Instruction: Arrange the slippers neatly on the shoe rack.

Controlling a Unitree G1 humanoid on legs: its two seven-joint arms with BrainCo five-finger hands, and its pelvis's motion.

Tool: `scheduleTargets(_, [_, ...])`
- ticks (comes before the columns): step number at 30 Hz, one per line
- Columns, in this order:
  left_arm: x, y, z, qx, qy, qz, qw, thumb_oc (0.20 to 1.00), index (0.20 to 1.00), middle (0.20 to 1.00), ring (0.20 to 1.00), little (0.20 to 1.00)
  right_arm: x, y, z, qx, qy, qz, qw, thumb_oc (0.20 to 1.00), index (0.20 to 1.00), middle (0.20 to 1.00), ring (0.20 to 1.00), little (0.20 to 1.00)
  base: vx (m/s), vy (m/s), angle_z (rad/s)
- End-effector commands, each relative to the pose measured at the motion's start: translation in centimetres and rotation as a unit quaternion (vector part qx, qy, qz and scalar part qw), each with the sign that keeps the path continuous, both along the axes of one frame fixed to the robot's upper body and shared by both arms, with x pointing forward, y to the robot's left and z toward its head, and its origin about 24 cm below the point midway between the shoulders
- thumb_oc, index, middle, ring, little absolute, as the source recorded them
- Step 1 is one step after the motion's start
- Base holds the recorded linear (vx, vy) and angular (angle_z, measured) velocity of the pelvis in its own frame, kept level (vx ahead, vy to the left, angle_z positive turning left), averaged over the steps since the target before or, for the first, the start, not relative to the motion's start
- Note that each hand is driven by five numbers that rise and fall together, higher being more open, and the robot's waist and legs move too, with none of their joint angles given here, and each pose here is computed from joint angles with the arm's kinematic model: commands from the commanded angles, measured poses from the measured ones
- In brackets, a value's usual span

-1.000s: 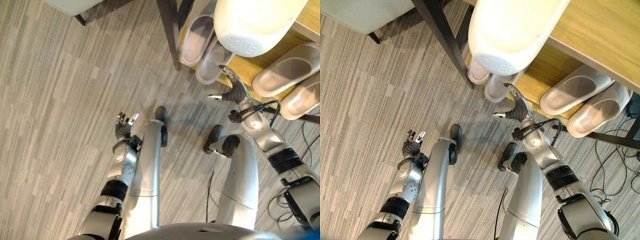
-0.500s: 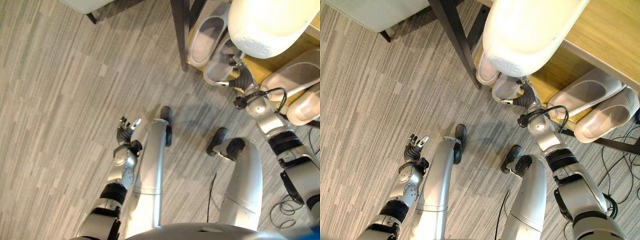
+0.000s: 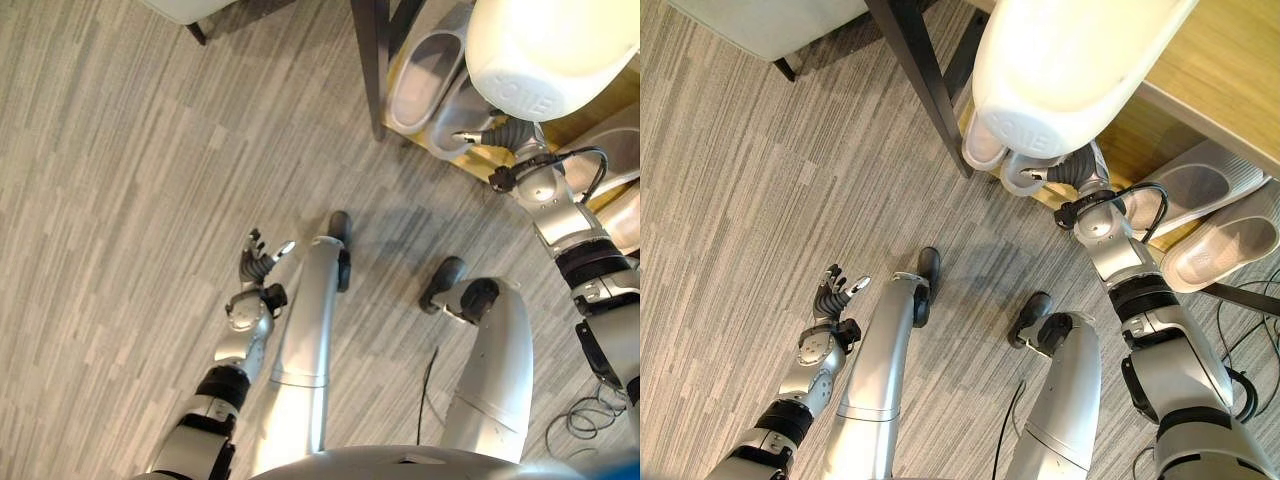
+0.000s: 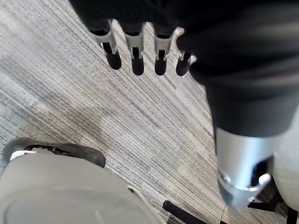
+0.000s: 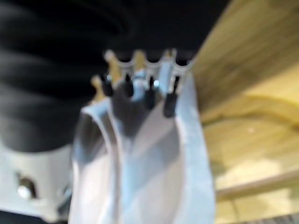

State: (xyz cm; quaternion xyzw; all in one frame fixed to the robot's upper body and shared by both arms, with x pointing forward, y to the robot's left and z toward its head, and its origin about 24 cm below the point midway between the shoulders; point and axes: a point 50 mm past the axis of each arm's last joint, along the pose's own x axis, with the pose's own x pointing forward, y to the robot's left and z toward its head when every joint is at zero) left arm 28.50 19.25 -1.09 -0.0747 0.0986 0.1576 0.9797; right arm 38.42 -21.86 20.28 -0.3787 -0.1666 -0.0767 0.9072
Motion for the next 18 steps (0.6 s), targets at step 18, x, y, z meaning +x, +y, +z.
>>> scheduleTargets(18, [-1.7,1.5,-1.1,0.042,0.009,0.051,0.998,1.000,1.000,1.000,1.000,1.000,-5.5,1.0,0.3,0.024,-0.158,0.036,0.987,1.000,1.000,1.000,1.000,1.000,-0.02,-0.010,-0.03])
